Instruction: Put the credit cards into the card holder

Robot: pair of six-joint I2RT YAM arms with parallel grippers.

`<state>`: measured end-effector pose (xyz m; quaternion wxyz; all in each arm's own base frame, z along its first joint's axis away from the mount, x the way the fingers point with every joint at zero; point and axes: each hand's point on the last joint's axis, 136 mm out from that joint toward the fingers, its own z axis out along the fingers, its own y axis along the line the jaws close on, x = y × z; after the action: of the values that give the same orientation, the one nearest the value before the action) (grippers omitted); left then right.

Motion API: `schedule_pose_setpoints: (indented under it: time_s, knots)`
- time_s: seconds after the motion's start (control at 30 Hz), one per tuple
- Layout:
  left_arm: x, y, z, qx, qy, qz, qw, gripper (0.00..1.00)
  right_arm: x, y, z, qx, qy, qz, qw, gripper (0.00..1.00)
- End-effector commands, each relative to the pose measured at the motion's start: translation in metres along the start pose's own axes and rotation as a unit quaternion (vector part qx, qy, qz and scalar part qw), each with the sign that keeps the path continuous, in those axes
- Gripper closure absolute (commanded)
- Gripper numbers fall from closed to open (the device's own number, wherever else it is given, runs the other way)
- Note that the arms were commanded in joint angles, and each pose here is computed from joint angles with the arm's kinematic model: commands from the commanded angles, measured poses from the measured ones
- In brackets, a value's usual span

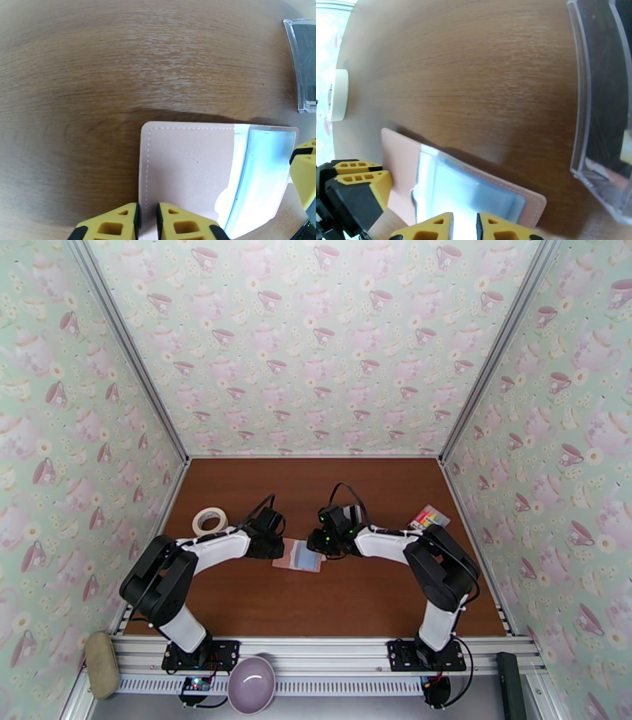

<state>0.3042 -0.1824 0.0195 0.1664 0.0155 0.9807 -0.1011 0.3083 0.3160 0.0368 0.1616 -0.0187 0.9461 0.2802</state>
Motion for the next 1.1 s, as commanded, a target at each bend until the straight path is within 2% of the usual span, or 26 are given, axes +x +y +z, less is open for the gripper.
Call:
schedule_pose_setpoints:
  time_s: [0.0,0.4,0.5,0.57,0.7,0.73,0.97,1.07]
  knots:
    - [0.006,0.002,0.000,0.003,0.006,-0.005,1.000,0.80,0.000,-0.002,0.005,0.022,0.005,-0.016,1.000,0.77]
    - [0.004,-0.001,0.001,0.010,0.006,-0.006,1.000,0.78,0.019,0.009,0.023,0.033,0.026,-0.037,0.998,0.77]
    - [0.005,-0.002,-0.001,0.014,0.005,-0.006,1.000,0.75,0.021,0.007,0.023,0.034,0.025,-0.033,0.999,0.77]
    - [0.004,-0.001,-0.004,0.017,0.001,-0.008,1.000,0.69,0.021,0.006,0.022,0.035,0.024,-0.031,0.999,0.77]
    - [-0.001,0.002,-0.018,0.022,-0.010,-0.014,1.000,0.44,0.024,0.004,0.023,0.034,0.026,-0.027,0.999,0.77]
    - [-0.004,0.002,-0.023,0.025,-0.015,-0.016,0.999,0.42,0.024,0.004,0.023,0.033,0.025,-0.026,0.999,0.77]
    - [-0.015,-0.026,-0.057,0.096,-0.044,-0.010,0.994,0.42,0.026,0.005,0.023,0.025,0.024,-0.019,0.999,0.77]
    - [-0.014,-0.043,-0.068,0.132,-0.051,0.002,0.990,0.50,0.027,0.004,0.023,0.024,0.024,-0.018,0.999,0.77]
